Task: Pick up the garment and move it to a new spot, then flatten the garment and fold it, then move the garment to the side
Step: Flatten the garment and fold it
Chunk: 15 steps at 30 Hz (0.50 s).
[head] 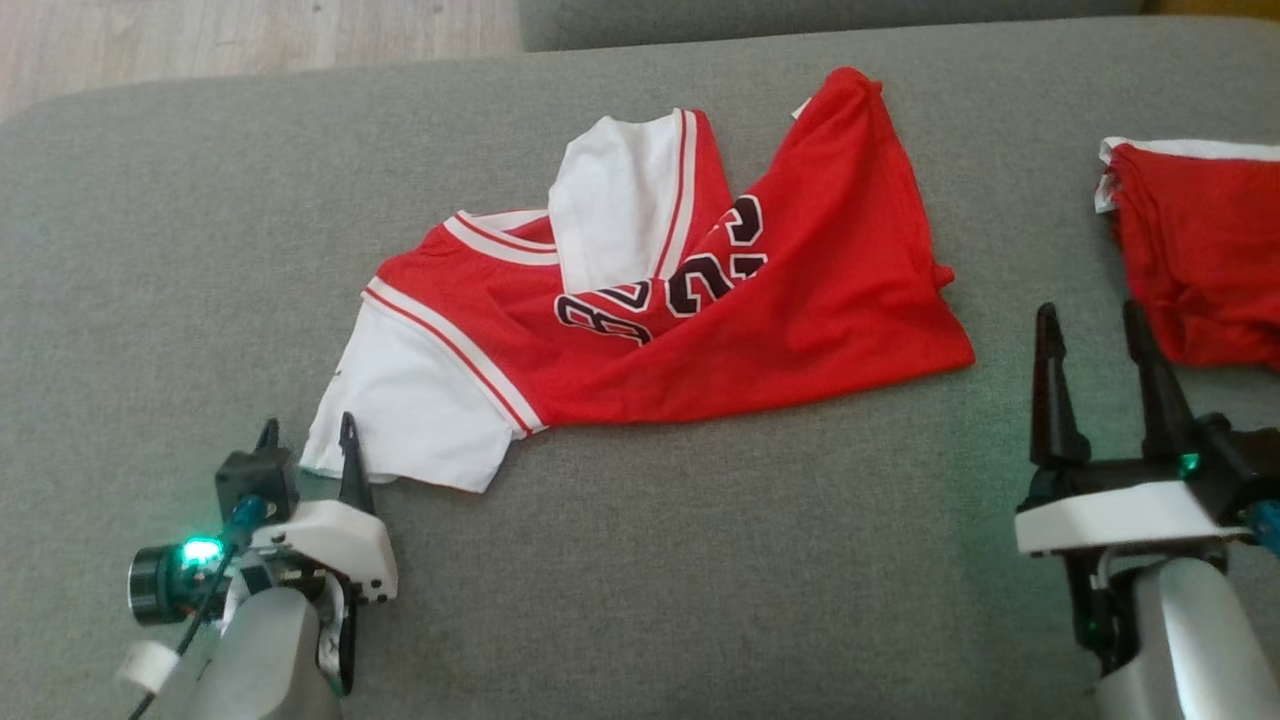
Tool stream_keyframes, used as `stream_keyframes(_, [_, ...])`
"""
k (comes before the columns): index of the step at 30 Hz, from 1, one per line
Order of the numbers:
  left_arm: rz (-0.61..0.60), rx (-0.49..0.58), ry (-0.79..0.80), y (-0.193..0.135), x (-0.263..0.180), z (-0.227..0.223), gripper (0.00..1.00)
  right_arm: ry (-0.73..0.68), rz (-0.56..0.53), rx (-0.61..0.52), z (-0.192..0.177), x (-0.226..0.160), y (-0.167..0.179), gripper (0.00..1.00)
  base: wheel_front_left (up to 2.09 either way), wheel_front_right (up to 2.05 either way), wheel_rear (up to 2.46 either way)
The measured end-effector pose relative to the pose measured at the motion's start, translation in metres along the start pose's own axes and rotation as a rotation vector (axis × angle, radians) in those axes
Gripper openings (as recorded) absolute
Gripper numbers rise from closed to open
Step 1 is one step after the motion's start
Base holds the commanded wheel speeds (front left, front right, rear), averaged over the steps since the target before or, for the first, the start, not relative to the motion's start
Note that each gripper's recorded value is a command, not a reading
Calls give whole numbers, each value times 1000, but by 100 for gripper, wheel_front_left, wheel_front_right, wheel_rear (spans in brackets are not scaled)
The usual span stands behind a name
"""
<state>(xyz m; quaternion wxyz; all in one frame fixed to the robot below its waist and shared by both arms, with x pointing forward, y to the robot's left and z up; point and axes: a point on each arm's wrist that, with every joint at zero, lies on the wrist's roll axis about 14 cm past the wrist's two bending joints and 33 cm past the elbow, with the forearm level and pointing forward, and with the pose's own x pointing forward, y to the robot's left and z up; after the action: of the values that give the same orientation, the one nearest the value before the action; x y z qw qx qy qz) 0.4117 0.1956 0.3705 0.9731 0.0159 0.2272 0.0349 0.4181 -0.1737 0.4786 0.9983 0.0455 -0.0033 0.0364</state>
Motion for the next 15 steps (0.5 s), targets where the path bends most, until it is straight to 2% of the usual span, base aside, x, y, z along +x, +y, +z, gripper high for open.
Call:
stream_keyframes(11, [-25, 7, 102, -3, 5, -15, 100, -7, -18, -2, 3, -1, -6, 100, 0, 0, 0])
stream_keyframes(12, [-33, 4, 105, -4, 4, -15, 0, -9, -18, 0, 3, -1, -6, 100, 0, 0, 0])
stream_keyframes(15, [-71, -2, 102, -11, 3, -14, 0, -9, -15, 6, 3, -1, -5, 100, 0, 0, 0])
